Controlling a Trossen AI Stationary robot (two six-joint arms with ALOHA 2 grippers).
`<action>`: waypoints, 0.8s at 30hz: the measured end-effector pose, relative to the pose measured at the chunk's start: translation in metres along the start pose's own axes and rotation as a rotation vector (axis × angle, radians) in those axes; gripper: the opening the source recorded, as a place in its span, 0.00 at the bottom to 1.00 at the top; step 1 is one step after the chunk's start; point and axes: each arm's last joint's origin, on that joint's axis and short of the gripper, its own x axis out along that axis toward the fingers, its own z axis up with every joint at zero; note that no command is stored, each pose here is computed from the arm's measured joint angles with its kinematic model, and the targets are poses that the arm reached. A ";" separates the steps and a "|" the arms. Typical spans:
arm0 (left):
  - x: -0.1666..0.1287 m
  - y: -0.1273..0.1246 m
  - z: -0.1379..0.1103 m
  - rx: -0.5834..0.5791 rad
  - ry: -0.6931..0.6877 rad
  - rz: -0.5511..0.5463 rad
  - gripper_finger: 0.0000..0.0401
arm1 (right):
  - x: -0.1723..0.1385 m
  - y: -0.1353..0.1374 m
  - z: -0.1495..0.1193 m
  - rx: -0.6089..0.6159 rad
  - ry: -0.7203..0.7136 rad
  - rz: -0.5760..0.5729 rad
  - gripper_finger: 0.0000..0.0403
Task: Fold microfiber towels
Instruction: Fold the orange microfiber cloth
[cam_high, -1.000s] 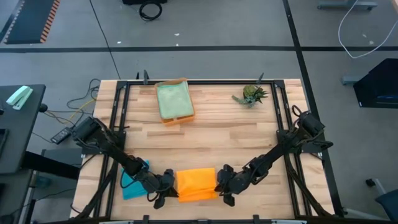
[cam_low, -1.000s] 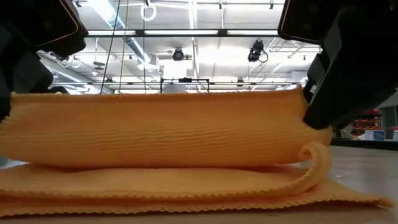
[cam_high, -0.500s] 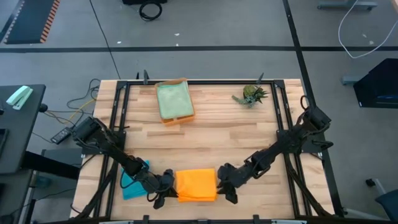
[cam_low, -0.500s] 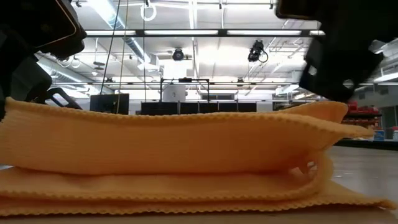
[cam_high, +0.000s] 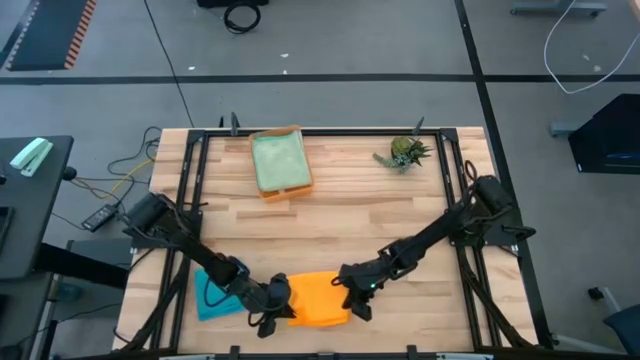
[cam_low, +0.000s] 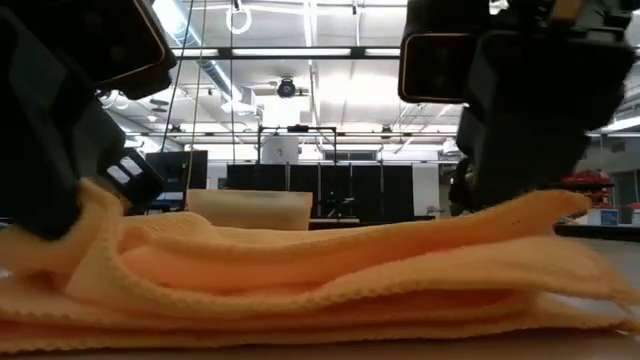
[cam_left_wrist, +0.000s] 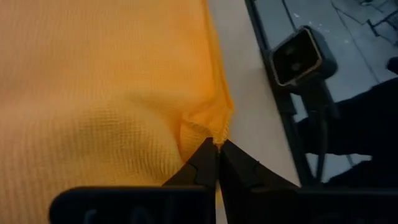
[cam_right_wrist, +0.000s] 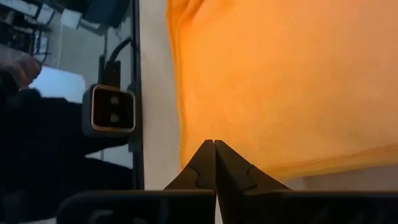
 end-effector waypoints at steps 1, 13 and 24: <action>0.000 0.000 0.000 -0.010 0.004 -0.005 0.03 | 0.002 -0.001 -0.001 -0.001 0.011 0.008 0.01; -0.001 0.002 0.002 -0.145 0.117 -0.100 0.23 | 0.011 -0.021 -0.005 0.015 0.029 -0.127 0.00; -0.012 0.008 0.029 -0.238 0.229 -0.308 0.38 | 0.000 -0.030 0.011 -0.088 -0.027 -0.189 0.00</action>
